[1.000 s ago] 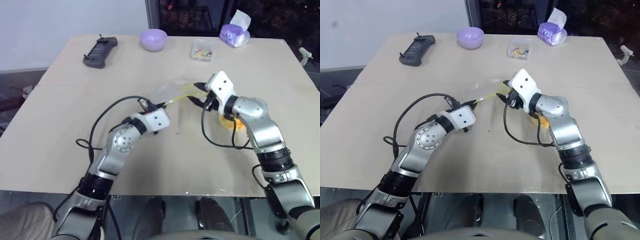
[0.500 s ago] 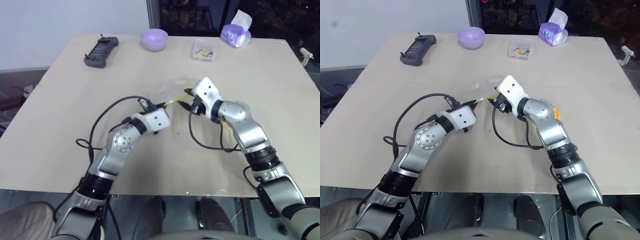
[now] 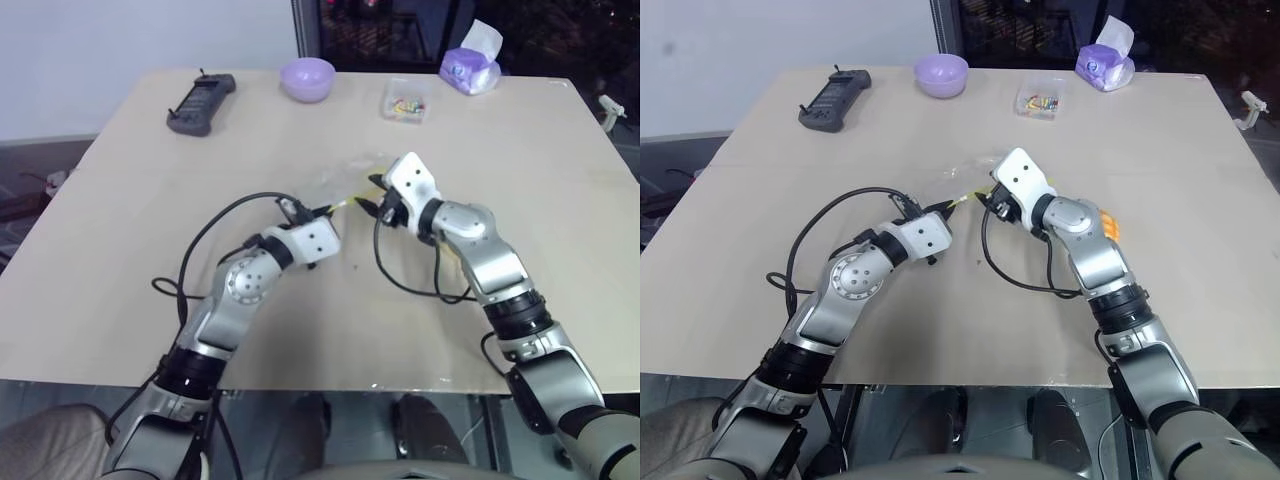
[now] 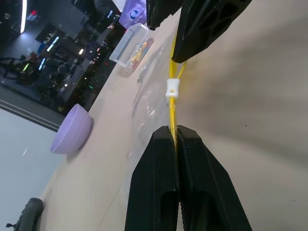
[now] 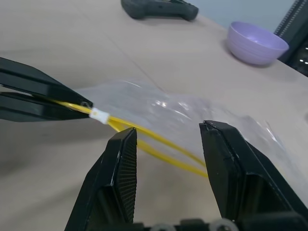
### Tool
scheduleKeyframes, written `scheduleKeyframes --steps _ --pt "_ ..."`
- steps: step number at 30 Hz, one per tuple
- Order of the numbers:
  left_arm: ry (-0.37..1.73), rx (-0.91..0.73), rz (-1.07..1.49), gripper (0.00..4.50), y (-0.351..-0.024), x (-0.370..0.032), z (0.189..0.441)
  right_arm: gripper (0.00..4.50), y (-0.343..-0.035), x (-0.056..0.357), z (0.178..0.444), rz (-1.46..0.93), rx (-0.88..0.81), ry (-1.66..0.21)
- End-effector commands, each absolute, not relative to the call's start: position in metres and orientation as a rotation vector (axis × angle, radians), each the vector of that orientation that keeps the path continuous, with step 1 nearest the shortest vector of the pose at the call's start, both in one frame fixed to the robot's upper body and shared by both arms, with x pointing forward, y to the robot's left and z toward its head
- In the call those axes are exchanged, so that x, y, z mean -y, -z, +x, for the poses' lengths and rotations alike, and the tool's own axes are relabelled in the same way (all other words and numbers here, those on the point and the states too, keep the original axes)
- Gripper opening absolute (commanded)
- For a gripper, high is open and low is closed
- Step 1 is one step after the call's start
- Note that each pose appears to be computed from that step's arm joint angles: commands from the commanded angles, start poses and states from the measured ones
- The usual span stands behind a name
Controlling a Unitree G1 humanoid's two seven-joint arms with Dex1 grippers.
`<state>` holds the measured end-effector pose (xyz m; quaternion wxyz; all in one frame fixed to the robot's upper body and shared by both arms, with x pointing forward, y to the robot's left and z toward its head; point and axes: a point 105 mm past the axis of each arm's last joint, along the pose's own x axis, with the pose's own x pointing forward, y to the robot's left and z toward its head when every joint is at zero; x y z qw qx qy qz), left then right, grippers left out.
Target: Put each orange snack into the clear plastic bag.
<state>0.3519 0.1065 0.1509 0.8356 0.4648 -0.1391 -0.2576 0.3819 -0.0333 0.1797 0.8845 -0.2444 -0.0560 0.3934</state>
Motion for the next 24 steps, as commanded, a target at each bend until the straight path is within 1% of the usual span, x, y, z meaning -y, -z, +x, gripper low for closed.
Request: scheduleKeyframes --steps 1,8,10,13,19,21,24 --pt "0.547 0.357 0.984 0.00 -0.163 -0.103 0.349 2.25 -0.192 0.040 0.390 -0.499 0.141 -0.738" --pt "0.553 0.377 0.982 0.00 -0.165 -0.100 0.348 2.25 -0.188 0.062 0.411 -0.532 0.077 -0.574" --pt "0.549 0.377 0.979 0.00 -0.165 -0.100 0.349 2.25 -0.192 0.064 0.412 -0.534 0.095 -0.570" --pt "0.539 0.375 0.977 0.00 -0.165 -0.101 0.349 2.25 -0.200 0.061 0.400 -0.558 0.135 -0.664" --pt "0.523 0.371 0.972 0.00 -0.166 -0.103 0.351 2.25 -0.202 0.085 0.368 -0.565 0.100 -0.854" --pt "0.522 0.371 0.969 0.00 -0.166 -0.103 0.351 2.25 -0.204 0.089 0.362 -0.530 0.093 -0.880" --pt "0.524 0.370 0.966 0.00 -0.165 -0.102 0.352 2.25 -0.205 0.091 0.360 -0.415 0.089 -0.877"
